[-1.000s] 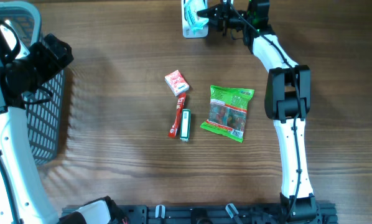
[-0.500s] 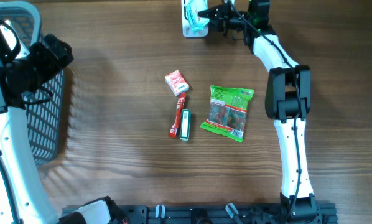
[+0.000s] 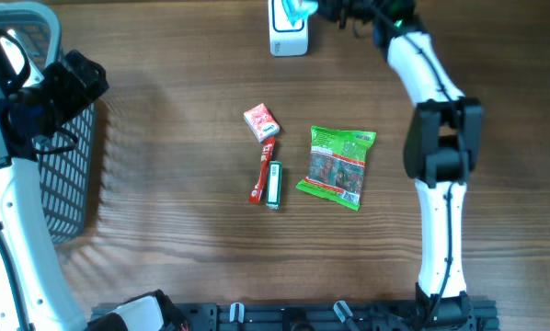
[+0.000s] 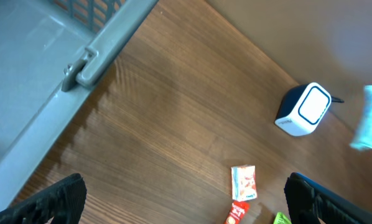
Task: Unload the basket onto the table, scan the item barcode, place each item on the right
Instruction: 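Hold the pack's barcode in front of the scanner, then pull away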
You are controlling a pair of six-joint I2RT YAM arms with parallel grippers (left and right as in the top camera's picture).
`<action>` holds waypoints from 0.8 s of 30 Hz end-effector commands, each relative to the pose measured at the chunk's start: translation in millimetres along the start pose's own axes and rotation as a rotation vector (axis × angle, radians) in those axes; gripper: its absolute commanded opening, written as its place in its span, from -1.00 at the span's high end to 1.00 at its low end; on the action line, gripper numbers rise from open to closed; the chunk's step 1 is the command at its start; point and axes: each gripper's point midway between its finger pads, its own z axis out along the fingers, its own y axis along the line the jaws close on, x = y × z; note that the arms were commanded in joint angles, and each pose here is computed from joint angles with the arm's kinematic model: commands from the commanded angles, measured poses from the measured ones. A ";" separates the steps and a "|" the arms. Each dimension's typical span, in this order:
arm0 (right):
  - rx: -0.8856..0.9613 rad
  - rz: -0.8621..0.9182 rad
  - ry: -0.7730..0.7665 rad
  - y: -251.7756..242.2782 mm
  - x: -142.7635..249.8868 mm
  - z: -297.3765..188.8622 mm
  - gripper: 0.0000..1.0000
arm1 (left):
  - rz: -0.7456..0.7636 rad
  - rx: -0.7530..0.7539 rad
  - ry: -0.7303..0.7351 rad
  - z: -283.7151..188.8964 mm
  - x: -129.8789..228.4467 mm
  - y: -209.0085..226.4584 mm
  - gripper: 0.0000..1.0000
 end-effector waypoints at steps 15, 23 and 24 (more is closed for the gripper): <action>1.654 -0.118 -0.158 25.3 106.5 -260.3 0.91 | 0.024 0.017 -0.004 -2.2 -1.1 -4.5 -1.00; 1.876 0.197 0.015 -44.1 167.2 -332.6 0.91 | 0.024 0.017 -0.004 -2.2 -1.1 -4.5 -1.00; 1.883 0.222 0.015 -53.3 171.0 -338.0 0.91 | 0.024 0.017 -0.004 -2.2 -1.1 -4.5 -1.00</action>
